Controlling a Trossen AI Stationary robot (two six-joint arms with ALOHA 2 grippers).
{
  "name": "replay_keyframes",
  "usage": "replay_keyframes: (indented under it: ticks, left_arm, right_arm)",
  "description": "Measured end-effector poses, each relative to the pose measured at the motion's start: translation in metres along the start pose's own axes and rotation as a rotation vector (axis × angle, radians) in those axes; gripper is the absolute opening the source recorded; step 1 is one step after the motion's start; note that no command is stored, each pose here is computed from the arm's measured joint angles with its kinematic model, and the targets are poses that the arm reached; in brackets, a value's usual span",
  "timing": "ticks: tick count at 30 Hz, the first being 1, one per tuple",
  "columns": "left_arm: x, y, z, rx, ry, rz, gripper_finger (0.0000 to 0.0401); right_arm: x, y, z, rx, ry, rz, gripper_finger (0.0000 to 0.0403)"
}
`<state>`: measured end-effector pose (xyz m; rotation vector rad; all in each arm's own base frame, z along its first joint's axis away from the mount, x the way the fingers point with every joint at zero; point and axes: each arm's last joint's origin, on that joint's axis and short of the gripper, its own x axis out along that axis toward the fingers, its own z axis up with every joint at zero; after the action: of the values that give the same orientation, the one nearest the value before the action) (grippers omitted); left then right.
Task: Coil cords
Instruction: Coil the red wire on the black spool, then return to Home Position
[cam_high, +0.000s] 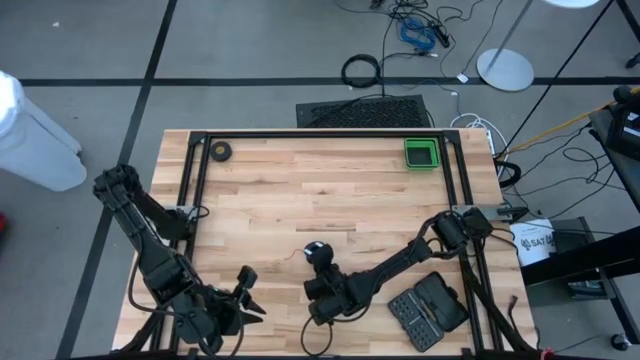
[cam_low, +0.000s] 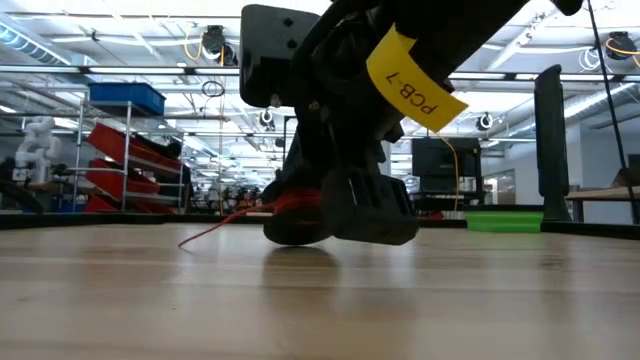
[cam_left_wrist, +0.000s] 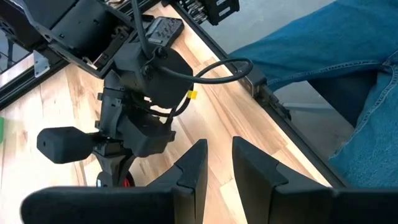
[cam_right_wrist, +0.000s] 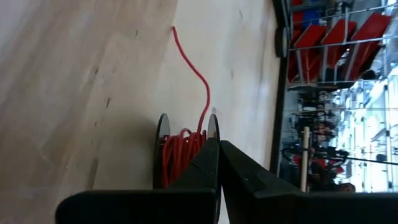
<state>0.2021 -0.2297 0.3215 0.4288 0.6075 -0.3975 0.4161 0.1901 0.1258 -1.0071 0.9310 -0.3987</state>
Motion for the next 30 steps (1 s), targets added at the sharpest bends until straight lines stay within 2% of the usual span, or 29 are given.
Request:
replay_keyframes:
  ticks: [5, 14, 20, 25, 30]
  left_arm:
    - [0.000, 0.000, 0.000, 0.000, 0.000, 0.000, 0.0081]
    - [0.000, 0.000, -0.001, -0.016, 0.011, -0.001, 0.0081]
    - [0.000, 0.000, -0.001, -0.015, 0.012, -0.001, 0.0081]
    - [0.000, 0.001, -0.001, -0.015, 0.008, 0.033, 0.0081]
    - [0.000, 0.006, -0.001, 0.007, 0.003, 0.163, 0.0081]
  right_arm:
    - [0.002, -0.001, 0.000, 0.014, 0.000, 0.016, 0.0024]
    - [-0.004, 0.002, 0.001, 0.064, -0.011, 0.021, 0.0088]
    - [-0.023, -0.002, 0.002, 0.111, -0.043, 0.107, 0.0120]
    - [-0.045, -0.023, 0.000, 0.170, -0.059, 0.130, 0.0129]
    - [-0.079, -0.061, -0.006, 0.315, -0.087, 0.164, 0.0124]
